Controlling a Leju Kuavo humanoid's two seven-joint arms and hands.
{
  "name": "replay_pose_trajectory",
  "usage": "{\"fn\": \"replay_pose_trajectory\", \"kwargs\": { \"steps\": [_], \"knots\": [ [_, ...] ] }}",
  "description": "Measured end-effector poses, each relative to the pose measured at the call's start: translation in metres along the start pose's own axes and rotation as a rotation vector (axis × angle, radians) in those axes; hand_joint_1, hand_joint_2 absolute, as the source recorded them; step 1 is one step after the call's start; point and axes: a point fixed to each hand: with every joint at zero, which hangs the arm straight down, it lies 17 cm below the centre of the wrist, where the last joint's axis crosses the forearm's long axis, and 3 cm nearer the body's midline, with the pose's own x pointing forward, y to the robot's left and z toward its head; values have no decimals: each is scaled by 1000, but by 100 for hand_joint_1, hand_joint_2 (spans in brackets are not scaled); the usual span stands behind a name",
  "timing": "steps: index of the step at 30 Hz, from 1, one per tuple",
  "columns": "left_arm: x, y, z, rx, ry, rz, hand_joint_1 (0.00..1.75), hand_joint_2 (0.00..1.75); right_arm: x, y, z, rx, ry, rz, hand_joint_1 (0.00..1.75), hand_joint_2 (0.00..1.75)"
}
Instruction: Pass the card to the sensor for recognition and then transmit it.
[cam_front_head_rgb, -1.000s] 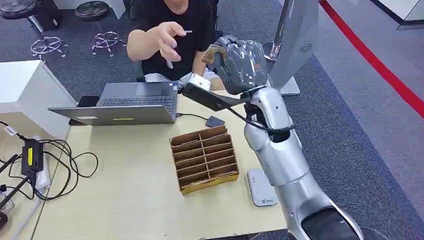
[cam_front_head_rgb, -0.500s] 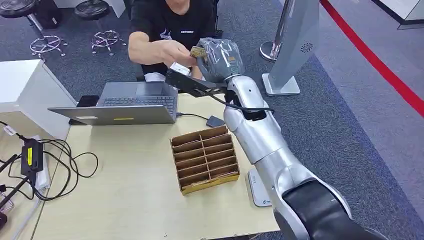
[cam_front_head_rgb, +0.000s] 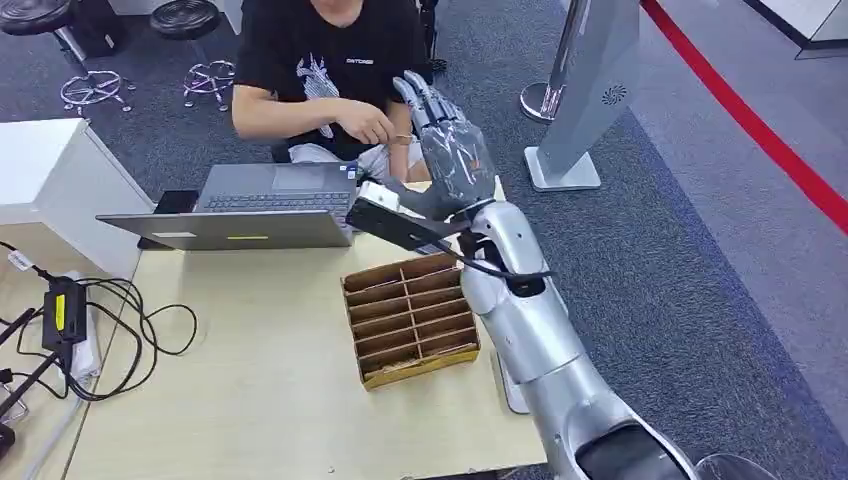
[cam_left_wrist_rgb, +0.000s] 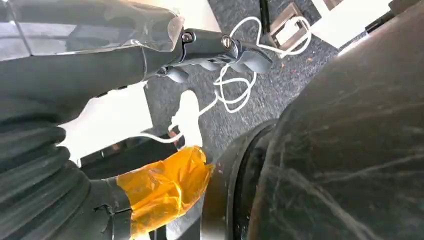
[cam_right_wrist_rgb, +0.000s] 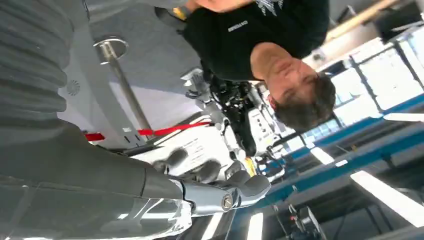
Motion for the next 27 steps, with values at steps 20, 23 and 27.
{"fn": "replay_pose_trajectory", "kwargs": {
  "steps": [20, 23, 27],
  "knots": [
    [-2, -15, -1, 14, 23, 131, 0, 175, -4, 17, 160, 111, -87, -367, 0, 175],
    [-2, -15, -1, 14, 23, 138, 0, 175, -10, 31, 183, 153, -61, -326, 0, 175],
    [-1, -16, -1, 13, 22, 146, 0, 175, -17, 45, 209, 210, -34, -303, 0, 175]
  ]
}}
